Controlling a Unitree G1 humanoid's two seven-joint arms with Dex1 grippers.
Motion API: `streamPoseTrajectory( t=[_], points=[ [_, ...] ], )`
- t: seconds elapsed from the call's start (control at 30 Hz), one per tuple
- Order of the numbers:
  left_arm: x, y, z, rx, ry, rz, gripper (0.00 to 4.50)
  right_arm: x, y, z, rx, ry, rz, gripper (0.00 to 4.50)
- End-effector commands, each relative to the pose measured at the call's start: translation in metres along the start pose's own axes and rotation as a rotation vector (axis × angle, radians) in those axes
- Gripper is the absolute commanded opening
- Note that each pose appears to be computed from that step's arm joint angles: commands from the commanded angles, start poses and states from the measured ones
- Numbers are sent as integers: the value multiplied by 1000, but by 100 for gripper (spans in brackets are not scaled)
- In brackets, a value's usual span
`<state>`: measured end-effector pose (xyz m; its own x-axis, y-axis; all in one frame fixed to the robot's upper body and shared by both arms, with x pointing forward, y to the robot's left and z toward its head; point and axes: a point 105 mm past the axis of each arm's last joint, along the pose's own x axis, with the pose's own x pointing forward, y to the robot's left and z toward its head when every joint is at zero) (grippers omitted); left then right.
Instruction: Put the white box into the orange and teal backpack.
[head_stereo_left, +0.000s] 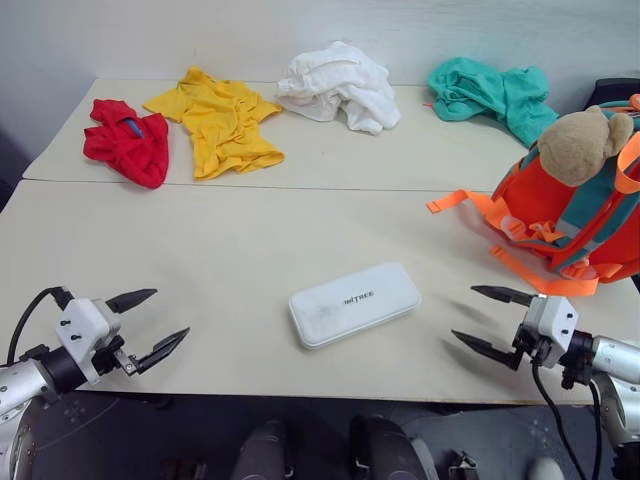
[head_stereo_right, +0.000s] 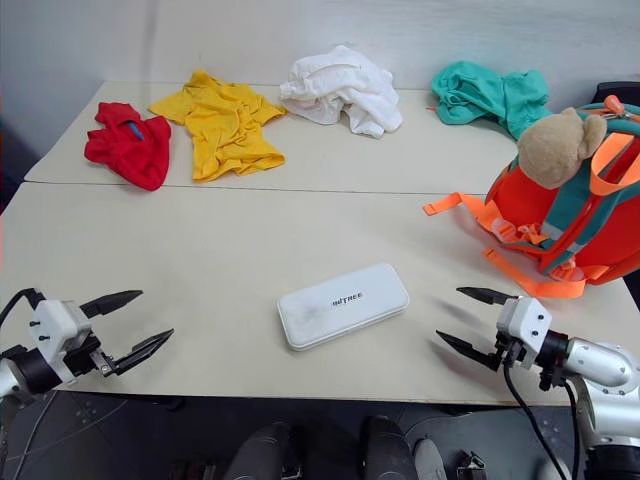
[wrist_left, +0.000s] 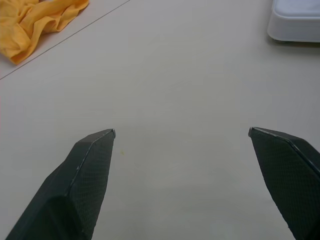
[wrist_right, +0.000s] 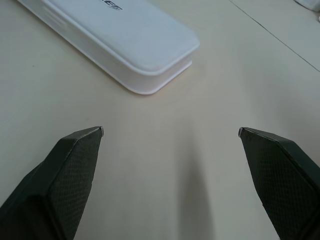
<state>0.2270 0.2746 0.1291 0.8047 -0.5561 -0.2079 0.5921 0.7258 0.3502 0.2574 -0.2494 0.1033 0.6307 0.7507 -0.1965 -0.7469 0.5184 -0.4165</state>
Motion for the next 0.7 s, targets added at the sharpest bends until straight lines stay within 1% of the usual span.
streamPoseTrajectory(
  t=[0.03,0.1,0.23,0.33,0.43,0.47,0.57,0.63,0.67,0.7],
  points=[
    [-2,5,5,9,-16,25,450,-8,-4,7,-25,2,-25,446],
    [0,4,6,-21,-26,13,450,-9,-2,7,-18,4,-28,446],
    [2,-7,6,-80,8,-87,450,-7,-1,13,-4,-15,-46,446],
    [9,-24,9,-122,54,-199,450,7,-9,25,18,-49,-62,388],
    [30,-36,21,-142,11,-217,392,27,-19,32,7,-46,-74,287],
    [39,-42,26,-144,-7,-228,358,34,-21,32,0,-43,-72,247],
    [66,-58,34,-143,-30,-251,269,52,-29,26,-33,-12,-76,151],
    [81,-66,34,-153,-32,-263,205,65,-38,22,-54,-3,-98,82],
    [87,-70,33,-149,-30,-269,165,71,-40,20,-59,5,-90,33],
    [93,-77,31,-156,-18,-300,141,76,-41,16,-63,20,-78,9]
  ],
)
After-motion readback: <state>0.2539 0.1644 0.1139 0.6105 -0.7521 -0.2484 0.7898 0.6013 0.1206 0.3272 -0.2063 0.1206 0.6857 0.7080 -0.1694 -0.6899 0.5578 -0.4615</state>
